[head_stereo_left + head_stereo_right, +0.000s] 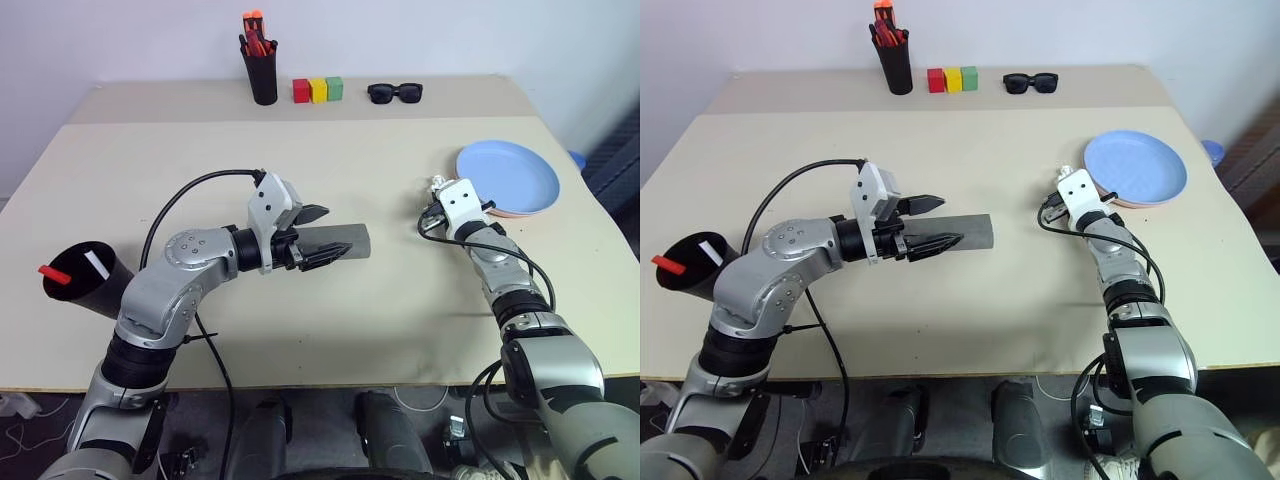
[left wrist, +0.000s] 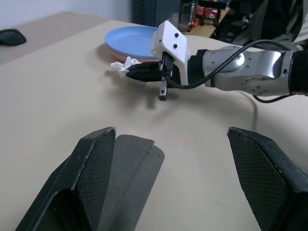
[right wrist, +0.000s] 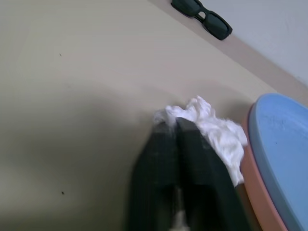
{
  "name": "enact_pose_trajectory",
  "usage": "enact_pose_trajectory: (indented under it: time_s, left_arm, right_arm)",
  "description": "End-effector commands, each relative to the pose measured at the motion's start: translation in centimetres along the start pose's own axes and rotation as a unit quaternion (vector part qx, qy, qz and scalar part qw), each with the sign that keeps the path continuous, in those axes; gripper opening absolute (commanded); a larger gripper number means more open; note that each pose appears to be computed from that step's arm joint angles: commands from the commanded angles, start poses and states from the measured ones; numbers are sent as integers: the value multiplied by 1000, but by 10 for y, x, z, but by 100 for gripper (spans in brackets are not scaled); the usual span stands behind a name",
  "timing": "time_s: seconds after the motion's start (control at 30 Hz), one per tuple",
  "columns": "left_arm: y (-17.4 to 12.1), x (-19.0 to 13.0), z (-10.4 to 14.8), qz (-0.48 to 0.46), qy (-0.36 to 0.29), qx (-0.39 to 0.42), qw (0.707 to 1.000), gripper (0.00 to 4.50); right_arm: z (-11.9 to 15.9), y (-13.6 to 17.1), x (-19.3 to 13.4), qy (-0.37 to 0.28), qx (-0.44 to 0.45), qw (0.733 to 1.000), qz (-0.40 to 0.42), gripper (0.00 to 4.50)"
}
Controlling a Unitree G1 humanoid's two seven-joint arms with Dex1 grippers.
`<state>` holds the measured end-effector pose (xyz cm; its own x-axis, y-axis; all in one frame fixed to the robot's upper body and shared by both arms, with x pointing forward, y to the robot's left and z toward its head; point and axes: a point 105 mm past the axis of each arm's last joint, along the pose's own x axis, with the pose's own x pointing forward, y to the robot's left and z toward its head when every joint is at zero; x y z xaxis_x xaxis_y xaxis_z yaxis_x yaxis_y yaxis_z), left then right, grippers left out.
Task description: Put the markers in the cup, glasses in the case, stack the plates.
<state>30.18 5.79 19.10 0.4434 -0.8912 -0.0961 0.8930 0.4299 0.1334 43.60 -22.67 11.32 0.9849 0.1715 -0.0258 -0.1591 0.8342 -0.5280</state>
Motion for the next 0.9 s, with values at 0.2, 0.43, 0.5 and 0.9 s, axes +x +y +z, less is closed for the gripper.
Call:
enact_pose_trajectory:
  time_s: [0.2,0.43,0.5,0.9]
  left_arm:
    - [-5,1,11,-3,-20,14,1000,382]
    - [-5,2,12,-1,-28,8,1000,382]
    - [-5,3,12,0,-29,7,1000,382]
    - [1,5,13,22,-36,26,999,382]
  right_arm:
    - [43,-21,4,-80,-12,996,-31,3]
    - [96,-80,-9,-180,17,976,-123,3]
    - [92,-93,-12,-169,14,976,-138,3]
    - [53,-126,-22,-92,20,979,-183,335]
